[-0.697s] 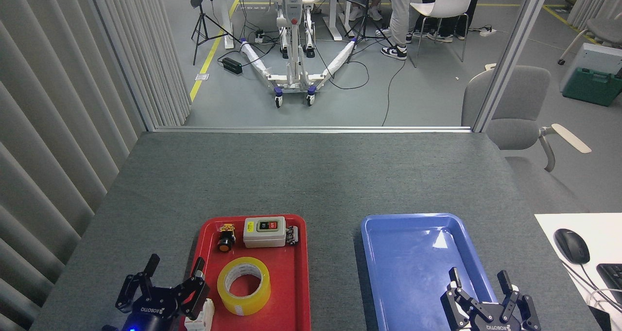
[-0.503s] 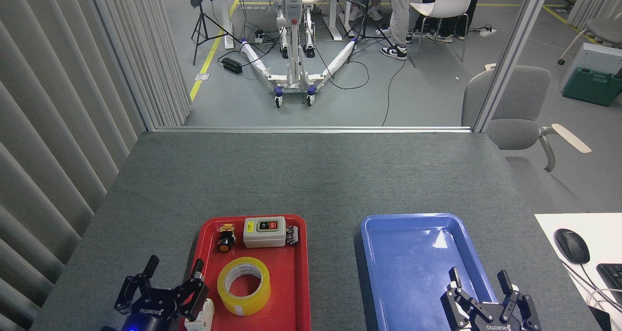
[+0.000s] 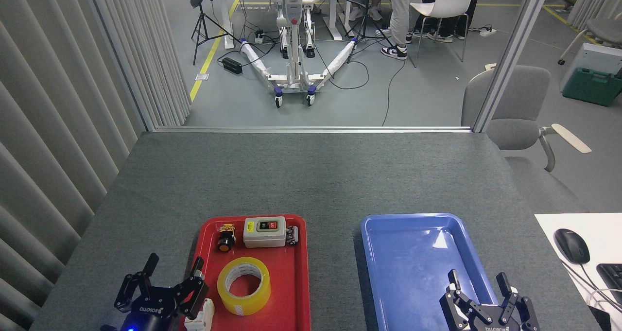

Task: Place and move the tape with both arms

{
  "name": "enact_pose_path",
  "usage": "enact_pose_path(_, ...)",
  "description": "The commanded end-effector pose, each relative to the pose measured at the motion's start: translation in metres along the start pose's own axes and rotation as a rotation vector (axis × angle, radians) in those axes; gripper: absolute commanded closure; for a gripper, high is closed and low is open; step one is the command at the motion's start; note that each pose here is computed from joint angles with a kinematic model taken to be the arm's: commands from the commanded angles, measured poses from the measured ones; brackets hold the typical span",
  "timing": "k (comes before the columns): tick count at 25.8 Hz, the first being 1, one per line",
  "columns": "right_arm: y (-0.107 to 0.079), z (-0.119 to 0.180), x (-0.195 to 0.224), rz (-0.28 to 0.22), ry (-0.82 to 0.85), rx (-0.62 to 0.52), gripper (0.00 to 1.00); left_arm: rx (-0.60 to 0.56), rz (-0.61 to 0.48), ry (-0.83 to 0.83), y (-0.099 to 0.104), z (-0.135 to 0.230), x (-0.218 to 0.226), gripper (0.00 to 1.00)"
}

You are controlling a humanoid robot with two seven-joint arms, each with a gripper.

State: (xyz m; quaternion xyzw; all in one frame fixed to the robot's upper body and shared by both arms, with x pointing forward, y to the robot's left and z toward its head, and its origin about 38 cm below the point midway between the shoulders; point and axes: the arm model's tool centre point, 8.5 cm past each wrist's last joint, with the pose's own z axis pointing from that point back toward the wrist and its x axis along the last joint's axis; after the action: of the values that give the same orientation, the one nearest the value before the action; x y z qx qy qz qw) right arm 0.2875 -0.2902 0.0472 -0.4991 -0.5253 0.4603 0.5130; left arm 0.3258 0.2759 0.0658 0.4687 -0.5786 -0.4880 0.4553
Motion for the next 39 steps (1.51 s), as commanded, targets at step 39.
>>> enact_pose_path(39,0.003,0.001,0.001,0.004,-0.009,0.015,0.00,-0.709,0.031,-0.337,0.017,-0.108,0.013,0.01)
